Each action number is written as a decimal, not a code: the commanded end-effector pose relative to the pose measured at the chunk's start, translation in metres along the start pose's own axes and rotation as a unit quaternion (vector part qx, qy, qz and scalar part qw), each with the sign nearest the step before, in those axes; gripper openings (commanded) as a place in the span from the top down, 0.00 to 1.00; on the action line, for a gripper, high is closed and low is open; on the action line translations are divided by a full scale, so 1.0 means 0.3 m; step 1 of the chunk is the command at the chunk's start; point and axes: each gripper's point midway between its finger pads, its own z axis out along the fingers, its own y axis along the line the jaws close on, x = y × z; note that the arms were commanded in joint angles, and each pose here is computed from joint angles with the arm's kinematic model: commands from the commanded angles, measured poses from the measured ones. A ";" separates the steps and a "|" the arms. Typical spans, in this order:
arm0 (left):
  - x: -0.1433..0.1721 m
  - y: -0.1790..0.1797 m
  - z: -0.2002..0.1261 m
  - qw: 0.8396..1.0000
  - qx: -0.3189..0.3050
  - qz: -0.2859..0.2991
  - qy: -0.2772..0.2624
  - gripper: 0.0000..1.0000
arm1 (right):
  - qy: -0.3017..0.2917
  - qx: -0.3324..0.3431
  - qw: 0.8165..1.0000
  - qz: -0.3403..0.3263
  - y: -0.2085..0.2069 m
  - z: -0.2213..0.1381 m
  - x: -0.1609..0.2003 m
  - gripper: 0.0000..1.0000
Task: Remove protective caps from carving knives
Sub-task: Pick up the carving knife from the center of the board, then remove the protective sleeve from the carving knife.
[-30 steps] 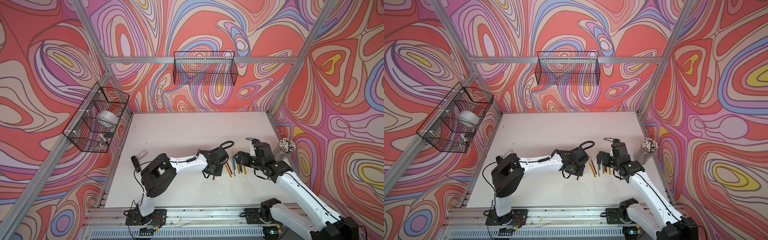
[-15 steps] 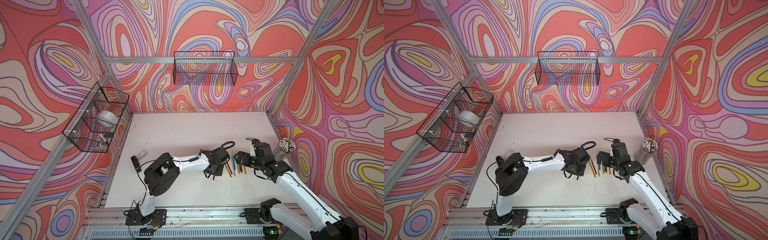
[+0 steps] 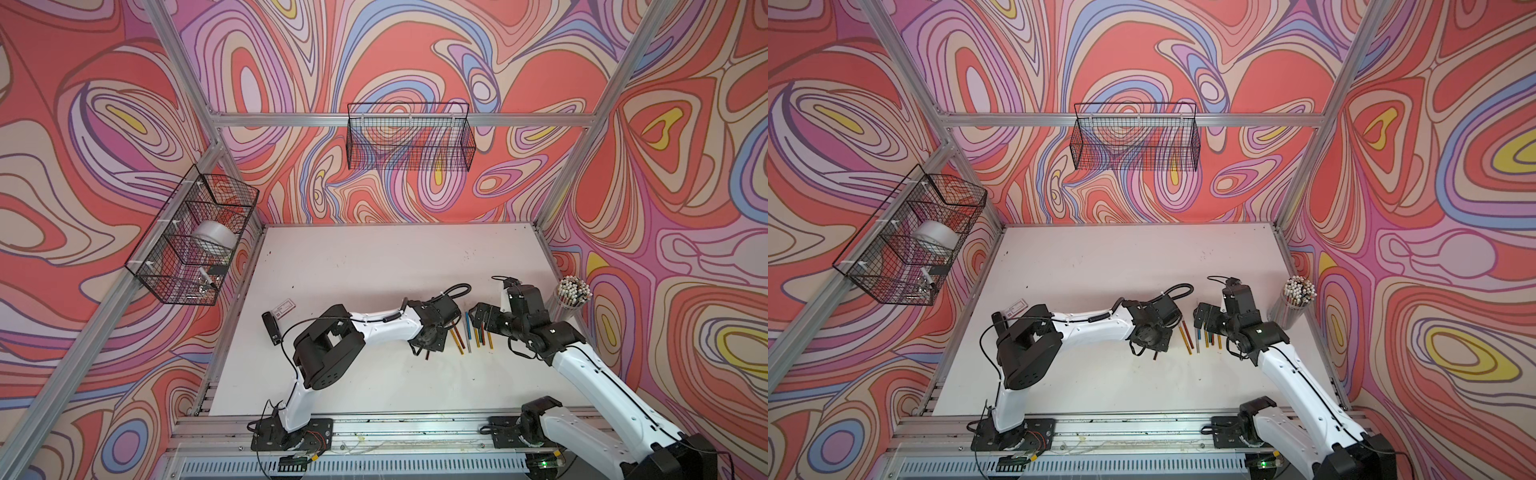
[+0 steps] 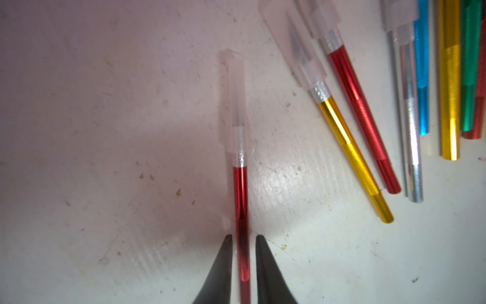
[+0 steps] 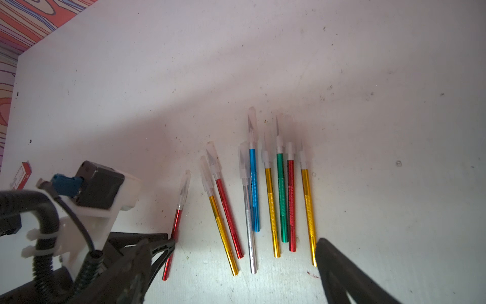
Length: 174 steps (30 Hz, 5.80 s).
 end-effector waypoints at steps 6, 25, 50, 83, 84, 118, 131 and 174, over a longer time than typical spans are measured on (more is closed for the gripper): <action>0.022 0.053 0.026 0.998 -0.051 0.012 0.019 0.80 | -0.002 0.007 1.000 0.000 -0.008 -0.007 0.003 0.02; 0.033 0.062 0.044 0.997 -0.065 0.019 0.035 0.81 | -0.002 0.006 1.000 0.001 -0.006 -0.015 0.003 0.02; 0.014 0.038 -0.009 0.998 -0.041 0.032 0.019 0.89 | -0.006 -0.021 0.999 0.034 0.019 -0.008 0.009 0.02; -0.172 0.090 -0.303 0.985 0.158 0.014 -0.061 0.88 | 0.003 -0.171 0.978 0.121 0.250 0.060 -0.138 0.33; -0.172 0.092 -0.315 0.985 0.162 0.016 -0.064 0.88 | 0.003 -0.177 0.976 0.125 0.260 0.064 -0.149 0.34; -0.246 0.108 -0.310 0.969 0.178 -0.003 -0.168 0.87 | 0.041 -0.164 0.983 0.073 0.418 0.217 -0.236 0.53; -0.247 0.089 -0.280 0.969 0.188 0.003 -0.158 0.88 | 0.058 -0.162 0.984 0.055 0.460 0.233 -0.185 0.63; -0.229 0.097 -0.288 0.968 0.192 -0.001 -0.159 0.88 | 0.068 -0.152 0.984 0.064 0.490 0.327 -0.134 0.78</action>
